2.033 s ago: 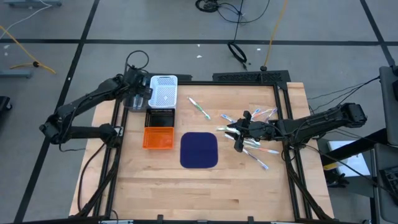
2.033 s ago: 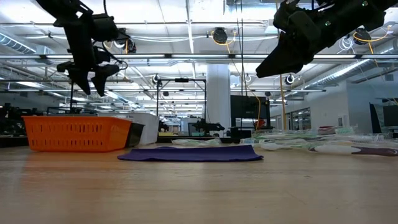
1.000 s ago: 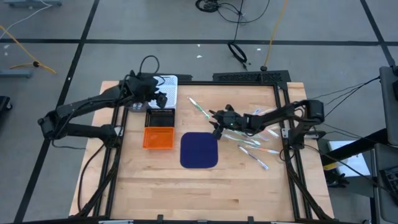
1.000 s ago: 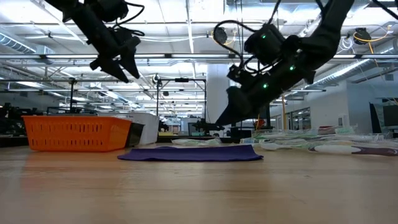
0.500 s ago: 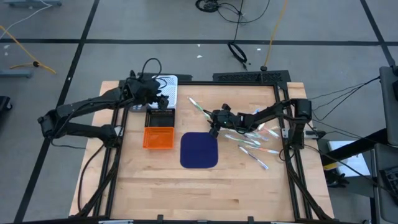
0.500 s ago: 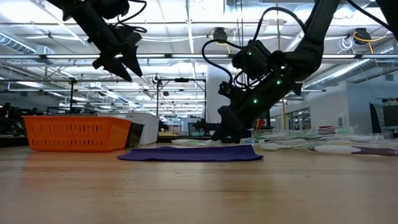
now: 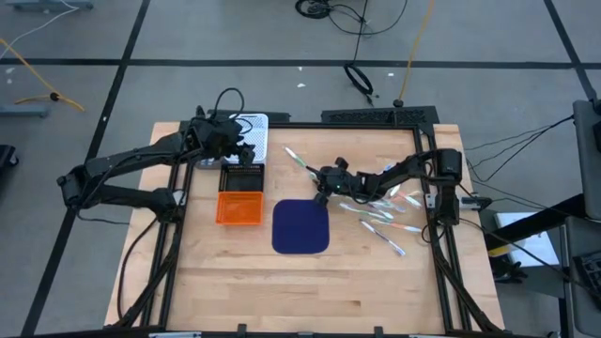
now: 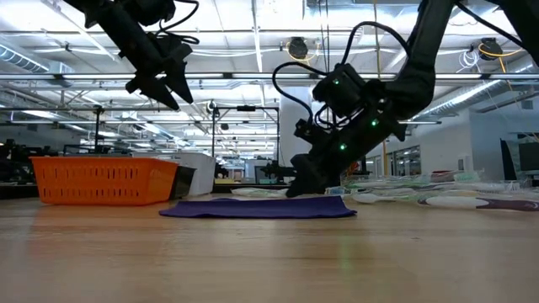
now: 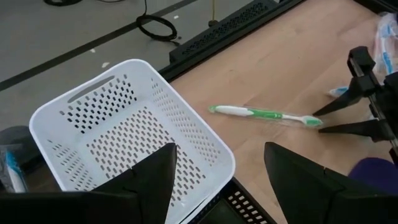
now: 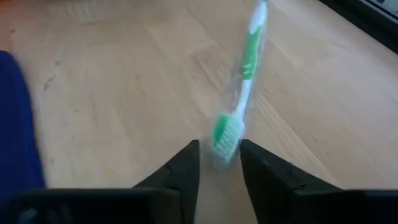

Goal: Pick & Place Toothbrushes
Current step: Put the green toothbrush into the white bin

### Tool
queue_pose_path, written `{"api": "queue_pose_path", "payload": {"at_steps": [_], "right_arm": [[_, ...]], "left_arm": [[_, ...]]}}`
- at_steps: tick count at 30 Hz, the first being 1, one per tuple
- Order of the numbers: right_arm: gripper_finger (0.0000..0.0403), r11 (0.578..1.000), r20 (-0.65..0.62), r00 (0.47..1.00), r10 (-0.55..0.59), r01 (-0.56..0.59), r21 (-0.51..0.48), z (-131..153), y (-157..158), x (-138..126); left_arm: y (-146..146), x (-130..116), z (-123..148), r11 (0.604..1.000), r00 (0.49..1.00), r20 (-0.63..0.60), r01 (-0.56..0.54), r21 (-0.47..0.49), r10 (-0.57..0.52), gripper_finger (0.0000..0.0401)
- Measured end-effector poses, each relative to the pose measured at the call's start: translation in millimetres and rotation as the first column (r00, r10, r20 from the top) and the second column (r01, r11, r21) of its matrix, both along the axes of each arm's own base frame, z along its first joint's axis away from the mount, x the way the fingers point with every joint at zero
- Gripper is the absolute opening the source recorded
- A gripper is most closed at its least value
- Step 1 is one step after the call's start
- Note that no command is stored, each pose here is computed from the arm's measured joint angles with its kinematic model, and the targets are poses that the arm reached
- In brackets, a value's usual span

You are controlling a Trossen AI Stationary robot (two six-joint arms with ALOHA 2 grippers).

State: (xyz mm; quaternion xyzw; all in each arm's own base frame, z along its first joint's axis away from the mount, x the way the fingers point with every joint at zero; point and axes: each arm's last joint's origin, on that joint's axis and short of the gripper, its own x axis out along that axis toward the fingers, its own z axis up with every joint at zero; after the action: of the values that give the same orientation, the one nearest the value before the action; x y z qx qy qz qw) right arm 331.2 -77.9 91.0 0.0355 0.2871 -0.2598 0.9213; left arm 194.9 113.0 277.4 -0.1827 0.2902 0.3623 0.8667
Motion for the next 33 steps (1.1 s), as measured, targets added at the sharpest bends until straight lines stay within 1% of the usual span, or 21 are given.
{"api": "queue_pose_path", "payload": {"at_steps": [2, 4, 6, 11, 16, 20, 22, 26, 30, 33], "right_arm": [[0.0069, 1.0, 0.006, 1.0, -0.014, 0.014, 0.01, 0, -2, -1], [0.0028, 0.999, 0.005, 1.0, -0.029, 0.029, 0.023, -1, -4, -1], [0.001, 0.999, 0.005, 0.999, -0.037, 0.037, 0.027, -1, -5, -2], [0.0003, 0.998, 0.014, 0.999, -0.051, 0.051, 0.041, 0, -6, -2], [0.0001, 0.998, 0.013, 0.998, -0.056, 0.056, 0.037, 10, -2, -4], [0.0001, 0.996, 0.041, 0.995, -0.086, 0.086, -0.01, 30, 3, -6], [0.0001, 0.996, 0.053, 0.995, -0.082, 0.084, -0.04, 43, 7, -7], [0.0001, 0.996, 0.145, 0.989, -0.032, 0.043, -0.076, 76, 20, -10], [0.0, 0.99, 0.217, 0.976, -0.005, 0.035, -0.135, 105, 33, -15], [0.0, 0.985, 0.257, 0.966, 0.006, 0.04, -0.171, 123, 40, -21]], "left_arm": [[0, 0, 0, 1.0, 1.0, 0.0, 0.0, 0.0, 0.0, 0.0246], [0, 0, 0, 1.0, 1.0, 0.0, 0.0, 0.0, 0.0, 0.0246], [0, 0, 0, 1.0, 1.0, -0.001, 0.0, 0.0, 0.0, 0.0246], [0, 0, 0, 1.0, 1.0, -0.002, 0.0, 0.0, 0.0, 0.0246], [0, 0, 0, 1.0, 1.0, -0.002, 0.001, 0.0, -0.001, 0.0246], [0, 0, 0, 1.0, 1.0, -0.002, 0.001, 0.0, -0.001, 0.0246], [0, 0, 0, 1.0, 1.0, -0.002, 0.001, 0.0, -0.001, 0.0246], [-2, 1, 0, 1.0, 1.0, 0.01, 0.007, -0.007, -0.007, 0.0246], [-7, 10, 6, 0.997, 0.993, 0.085, 0.076, 0.012, -0.077, 0.0246], [-12, 17, 13, 0.989, 0.975, 0.167, 0.138, 0.044, -0.144, 0.0246]]}}
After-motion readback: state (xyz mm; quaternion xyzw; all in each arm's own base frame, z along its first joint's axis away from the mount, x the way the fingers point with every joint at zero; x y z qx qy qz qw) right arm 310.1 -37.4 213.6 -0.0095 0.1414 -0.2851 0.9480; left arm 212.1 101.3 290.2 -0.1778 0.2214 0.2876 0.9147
